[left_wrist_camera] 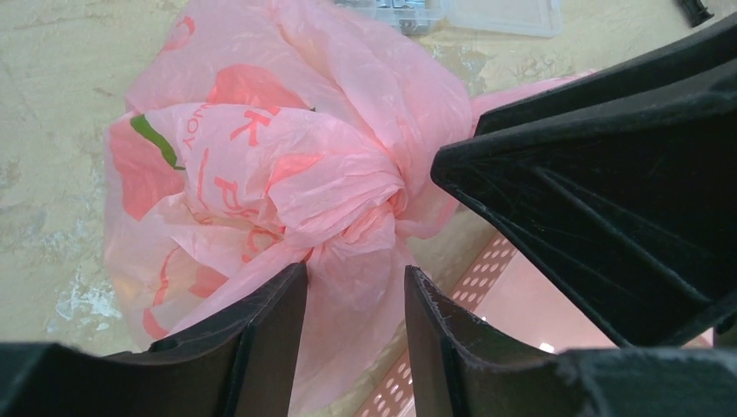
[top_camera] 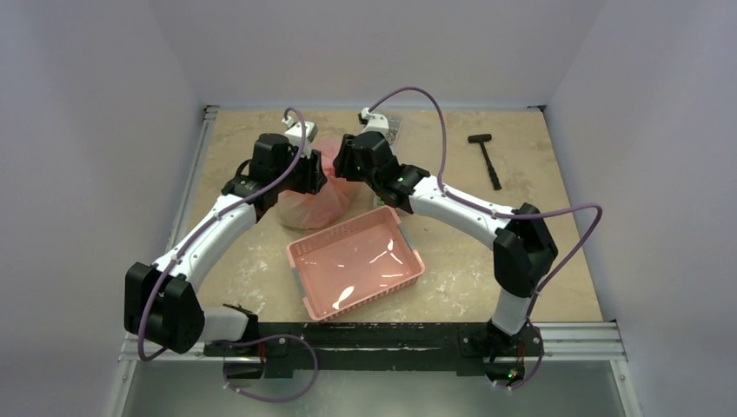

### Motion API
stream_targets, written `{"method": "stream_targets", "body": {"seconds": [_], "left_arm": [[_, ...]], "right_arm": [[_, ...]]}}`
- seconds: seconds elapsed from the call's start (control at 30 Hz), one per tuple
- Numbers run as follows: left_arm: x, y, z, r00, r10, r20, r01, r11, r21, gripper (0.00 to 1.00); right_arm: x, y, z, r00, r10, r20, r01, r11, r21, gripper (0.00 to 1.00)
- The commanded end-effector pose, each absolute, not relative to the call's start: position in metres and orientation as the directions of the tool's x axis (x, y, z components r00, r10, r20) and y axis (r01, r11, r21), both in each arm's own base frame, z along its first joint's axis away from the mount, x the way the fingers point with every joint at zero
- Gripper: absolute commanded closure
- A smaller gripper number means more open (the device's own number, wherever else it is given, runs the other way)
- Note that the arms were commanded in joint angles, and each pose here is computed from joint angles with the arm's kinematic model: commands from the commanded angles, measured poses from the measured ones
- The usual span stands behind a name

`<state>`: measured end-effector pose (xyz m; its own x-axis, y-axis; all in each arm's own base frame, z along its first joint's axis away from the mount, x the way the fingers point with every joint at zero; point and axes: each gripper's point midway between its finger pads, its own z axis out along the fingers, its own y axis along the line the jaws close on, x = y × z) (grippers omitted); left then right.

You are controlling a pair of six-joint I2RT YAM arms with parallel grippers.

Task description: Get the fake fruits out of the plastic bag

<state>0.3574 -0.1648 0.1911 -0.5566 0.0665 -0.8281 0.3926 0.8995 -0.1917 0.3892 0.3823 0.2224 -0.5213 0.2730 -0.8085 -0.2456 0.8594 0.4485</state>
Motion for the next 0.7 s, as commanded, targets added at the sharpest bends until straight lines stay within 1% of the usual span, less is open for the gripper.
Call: {"method": "stream_targets", "body": {"seconds": [0.0, 0.1, 0.27, 0.37, 0.4, 0.43, 0.5, 0.53, 0.67], "left_arm": [[0.372, -0.172, 0.223, -0.516, 0.040, -0.855, 0.397, 0.896, -0.198, 0.57], [0.372, -0.176, 0.212, -0.548, 0.087, -0.832, 0.419, 0.890, -0.183, 0.57], [0.365, -0.178, 0.184, -0.576, 0.117, -0.809, 0.440, 0.878, -0.187, 0.53], [0.367, -0.182, 0.181, -0.603, 0.134, -0.787, 0.449, 0.872, -0.196, 0.56], [0.367, -0.184, 0.178, -0.611, 0.134, -0.780, 0.452, 0.868, -0.205, 0.58], [0.368, -0.186, 0.177, -0.616, 0.133, -0.777, 0.455, 0.865, -0.213, 0.63], [0.370, -0.186, 0.172, -0.631, 0.137, -0.763, 0.449, 0.867, -0.215, 0.83], [0.369, -0.186, 0.171, -0.637, 0.142, -0.758, 0.447, 0.868, -0.214, 0.88], [0.366, -0.187, 0.174, -0.632, 0.153, -0.760, 0.466, 0.858, -0.215, 0.96]], "right_arm": [[0.383, 0.381, 0.253, -0.490, 0.302, -0.817, -0.309, 0.816, 0.488, 0.62], [0.380, 0.380, 0.254, -0.497, 0.295, -0.816, -0.316, 0.814, 0.487, 0.62], [0.374, 0.382, 0.255, -0.519, 0.274, -0.810, -0.334, 0.807, 0.487, 0.60], [0.373, 0.379, 0.254, -0.521, 0.273, -0.809, -0.331, 0.809, 0.486, 0.60], [0.373, 0.379, 0.253, -0.523, 0.272, -0.808, -0.330, 0.810, 0.486, 0.60], [0.374, 0.379, 0.252, -0.526, 0.272, -0.806, -0.330, 0.808, 0.488, 0.59], [0.374, 0.380, 0.248, -0.543, 0.264, -0.798, -0.331, 0.806, 0.491, 0.59], [0.373, 0.381, 0.247, -0.547, 0.260, -0.795, -0.334, 0.804, 0.493, 0.59], [0.372, 0.382, 0.240, -0.563, 0.254, -0.787, -0.329, 0.804, 0.495, 0.59]]}}
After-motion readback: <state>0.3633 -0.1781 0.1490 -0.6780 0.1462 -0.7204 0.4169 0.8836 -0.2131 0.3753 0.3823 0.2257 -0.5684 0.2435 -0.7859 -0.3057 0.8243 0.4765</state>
